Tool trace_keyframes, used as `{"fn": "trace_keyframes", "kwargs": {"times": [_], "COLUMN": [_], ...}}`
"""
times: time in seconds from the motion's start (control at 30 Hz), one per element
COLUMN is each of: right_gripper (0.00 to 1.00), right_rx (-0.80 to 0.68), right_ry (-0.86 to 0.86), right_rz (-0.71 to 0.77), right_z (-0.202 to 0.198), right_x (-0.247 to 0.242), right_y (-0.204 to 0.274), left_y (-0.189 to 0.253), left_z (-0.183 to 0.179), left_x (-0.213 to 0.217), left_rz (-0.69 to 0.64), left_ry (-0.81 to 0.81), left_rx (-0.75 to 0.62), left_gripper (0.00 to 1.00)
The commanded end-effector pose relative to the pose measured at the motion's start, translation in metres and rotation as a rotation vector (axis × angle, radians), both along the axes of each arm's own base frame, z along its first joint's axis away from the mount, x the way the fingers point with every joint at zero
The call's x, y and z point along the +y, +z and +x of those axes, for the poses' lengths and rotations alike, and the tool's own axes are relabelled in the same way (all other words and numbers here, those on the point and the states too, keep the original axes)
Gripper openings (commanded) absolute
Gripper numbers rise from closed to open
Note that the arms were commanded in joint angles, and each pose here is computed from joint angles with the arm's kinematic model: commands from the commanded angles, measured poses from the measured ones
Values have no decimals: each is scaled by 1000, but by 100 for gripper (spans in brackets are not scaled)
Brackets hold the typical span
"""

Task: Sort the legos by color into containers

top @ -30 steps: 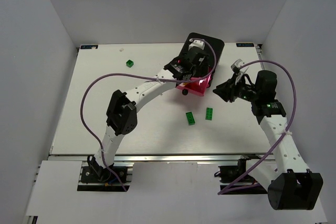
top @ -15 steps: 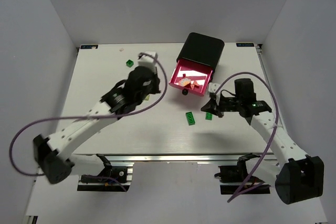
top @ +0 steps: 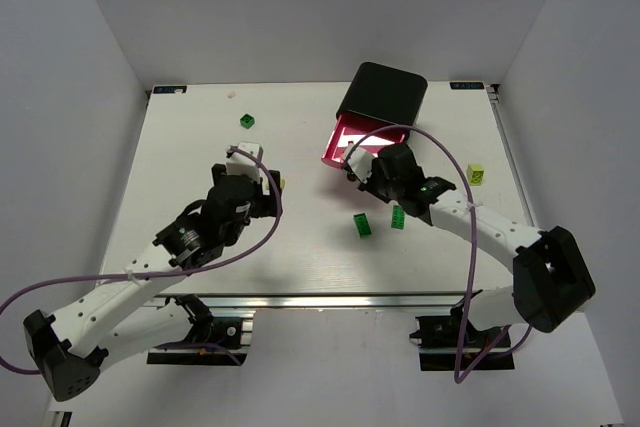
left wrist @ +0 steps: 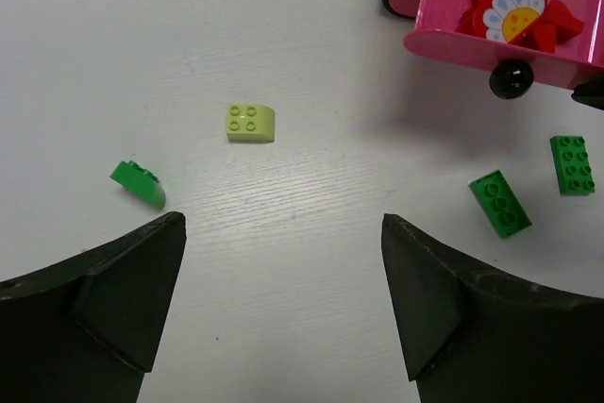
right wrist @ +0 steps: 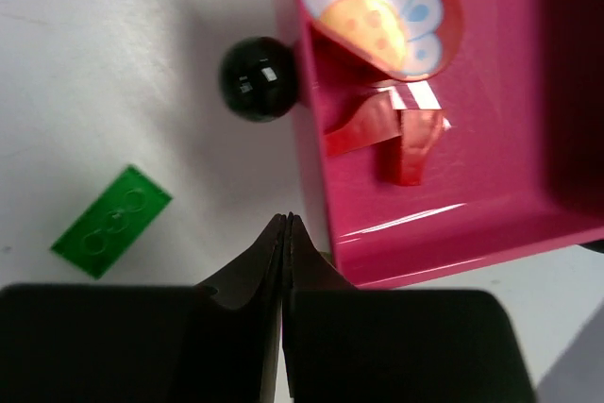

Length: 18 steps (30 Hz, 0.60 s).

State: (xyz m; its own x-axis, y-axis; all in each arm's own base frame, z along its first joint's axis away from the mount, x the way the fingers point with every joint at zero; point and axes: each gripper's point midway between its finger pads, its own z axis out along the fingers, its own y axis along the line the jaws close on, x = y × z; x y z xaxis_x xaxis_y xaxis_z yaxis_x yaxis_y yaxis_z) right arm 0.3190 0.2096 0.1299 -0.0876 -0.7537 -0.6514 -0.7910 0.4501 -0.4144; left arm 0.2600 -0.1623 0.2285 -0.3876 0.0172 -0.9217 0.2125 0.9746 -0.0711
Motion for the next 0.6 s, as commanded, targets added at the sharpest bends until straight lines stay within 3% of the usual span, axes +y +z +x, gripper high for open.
{"fn": "trace_keyframes", "kwargs": {"times": [0.0, 0.4, 0.57], "right_gripper": [0, 0, 0], "right_rx": [-168, -331, -330], "right_ry": [-181, -270, -258], "right_rz": [-35, -43, -27], "right_z": [38, 68, 75], "right_x": [-8, 0, 9], "right_y": [27, 58, 66], "left_y": [21, 29, 29], "left_z": [-3, -8, -8], "left_x": [21, 18, 18], "left_rz": [6, -37, -37], "left_ry": [66, 40, 37], "left_rx": [-59, -86, -86], "left_gripper": [95, 98, 98]}}
